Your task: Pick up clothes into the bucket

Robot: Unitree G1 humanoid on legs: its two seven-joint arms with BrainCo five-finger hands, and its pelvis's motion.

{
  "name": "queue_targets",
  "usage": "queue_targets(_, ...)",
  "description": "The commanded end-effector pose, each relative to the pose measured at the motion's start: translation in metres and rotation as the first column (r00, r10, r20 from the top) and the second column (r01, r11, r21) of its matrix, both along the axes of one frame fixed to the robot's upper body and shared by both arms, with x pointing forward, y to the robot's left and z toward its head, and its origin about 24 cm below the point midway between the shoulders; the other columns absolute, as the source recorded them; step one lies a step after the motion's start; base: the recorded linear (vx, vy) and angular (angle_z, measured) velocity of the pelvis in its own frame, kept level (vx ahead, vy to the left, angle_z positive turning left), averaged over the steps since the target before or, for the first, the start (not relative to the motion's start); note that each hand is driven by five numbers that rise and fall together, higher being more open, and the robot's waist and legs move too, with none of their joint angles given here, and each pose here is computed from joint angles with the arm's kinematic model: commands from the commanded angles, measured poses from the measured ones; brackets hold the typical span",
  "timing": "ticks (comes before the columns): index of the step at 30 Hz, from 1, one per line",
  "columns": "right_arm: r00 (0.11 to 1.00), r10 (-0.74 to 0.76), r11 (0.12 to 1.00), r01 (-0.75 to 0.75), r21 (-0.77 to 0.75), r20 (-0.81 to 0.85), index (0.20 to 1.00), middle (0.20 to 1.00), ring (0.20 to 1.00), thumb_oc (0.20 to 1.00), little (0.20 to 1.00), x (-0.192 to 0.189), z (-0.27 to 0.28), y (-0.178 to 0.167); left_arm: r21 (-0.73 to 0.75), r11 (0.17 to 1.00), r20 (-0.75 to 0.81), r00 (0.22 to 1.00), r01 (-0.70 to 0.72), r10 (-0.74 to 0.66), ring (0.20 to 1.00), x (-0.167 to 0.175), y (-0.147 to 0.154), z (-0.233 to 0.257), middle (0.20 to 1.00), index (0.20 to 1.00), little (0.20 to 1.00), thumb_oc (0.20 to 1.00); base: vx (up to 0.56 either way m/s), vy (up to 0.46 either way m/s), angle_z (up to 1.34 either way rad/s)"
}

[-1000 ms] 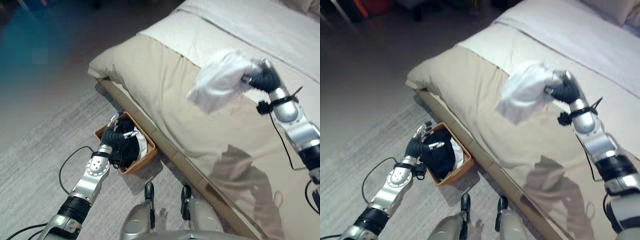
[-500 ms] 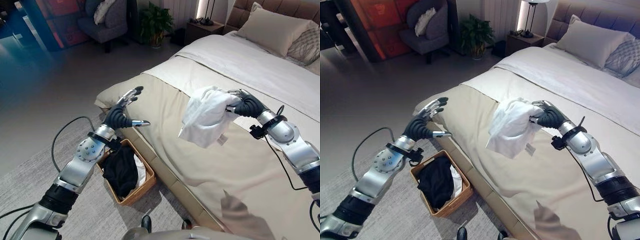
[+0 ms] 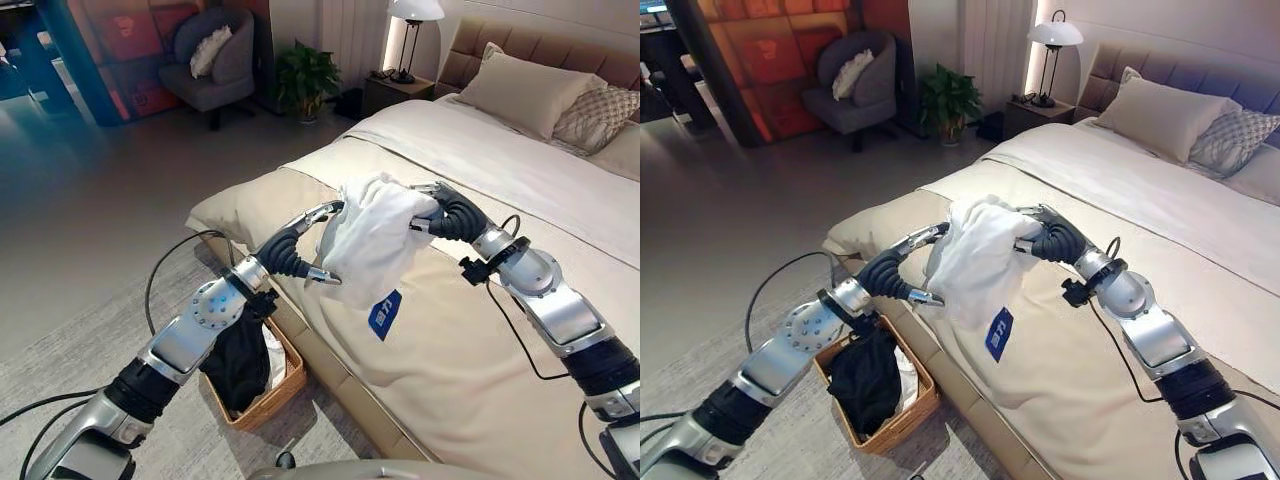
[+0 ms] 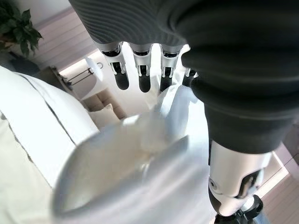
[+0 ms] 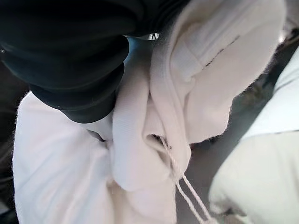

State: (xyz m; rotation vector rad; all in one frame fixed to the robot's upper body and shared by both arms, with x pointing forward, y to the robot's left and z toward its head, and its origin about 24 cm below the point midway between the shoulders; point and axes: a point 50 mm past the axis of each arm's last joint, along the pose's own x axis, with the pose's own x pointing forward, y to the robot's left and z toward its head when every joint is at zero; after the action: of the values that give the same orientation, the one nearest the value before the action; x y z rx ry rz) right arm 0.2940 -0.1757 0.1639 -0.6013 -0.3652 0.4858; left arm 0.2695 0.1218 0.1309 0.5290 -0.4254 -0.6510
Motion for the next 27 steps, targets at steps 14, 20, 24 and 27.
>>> queue_targets(14, 0.902, 0.41, 0.881, -0.351, 0.319, -0.139, 0.2, 0.2, 0.2, 0.2, 0.2, -0.017, 0.007, 0.052, 0.013, 0.998, 0.146, 0.988, 0.054, -0.055, 1.0, 0.011, -0.039, 0.018, 1.0, 1.0, 1.0, 1.0, 0.0, -0.002, 0.03)
queue_targets(20, 0.845, 0.506, 0.817, -0.405, 0.411, -0.174, 0.2, 0.2, 0.2, 0.2, 0.2, -0.025, 0.005, 0.061, 0.018, 0.999, 0.161, 0.986, 0.047, -0.049, 0.611, 0.012, -0.046, 0.017, 0.611, 0.611, 0.611, 0.611, 0.0, -0.003, 0.03)
queue_targets(24, 0.845, 0.511, 0.811, -0.415, 0.412, -0.156, 0.2, 0.2, 0.2, 0.2, 0.2, -0.028, 0.008, 0.06, -0.014, 0.999, 0.145, 0.989, 0.043, -0.041, 0.2, 0.01, -0.044, 0.016, 0.2, 0.2, 0.2, 0.2, 0.0, 0.0, 0.0)
queue_targets(27, 0.854, 0.497, 0.817, -0.404, 0.411, -0.15, 0.868, 0.868, 0.868, 0.868, 0.868, -0.028, 0.008, 0.059, -0.055, 0.998, 0.119, 0.992, 0.038, -0.031, 0.2, 0.01, -0.041, 0.014, 0.2, 0.2, 0.2, 0.2, 0.0, 0.0, 0.0)
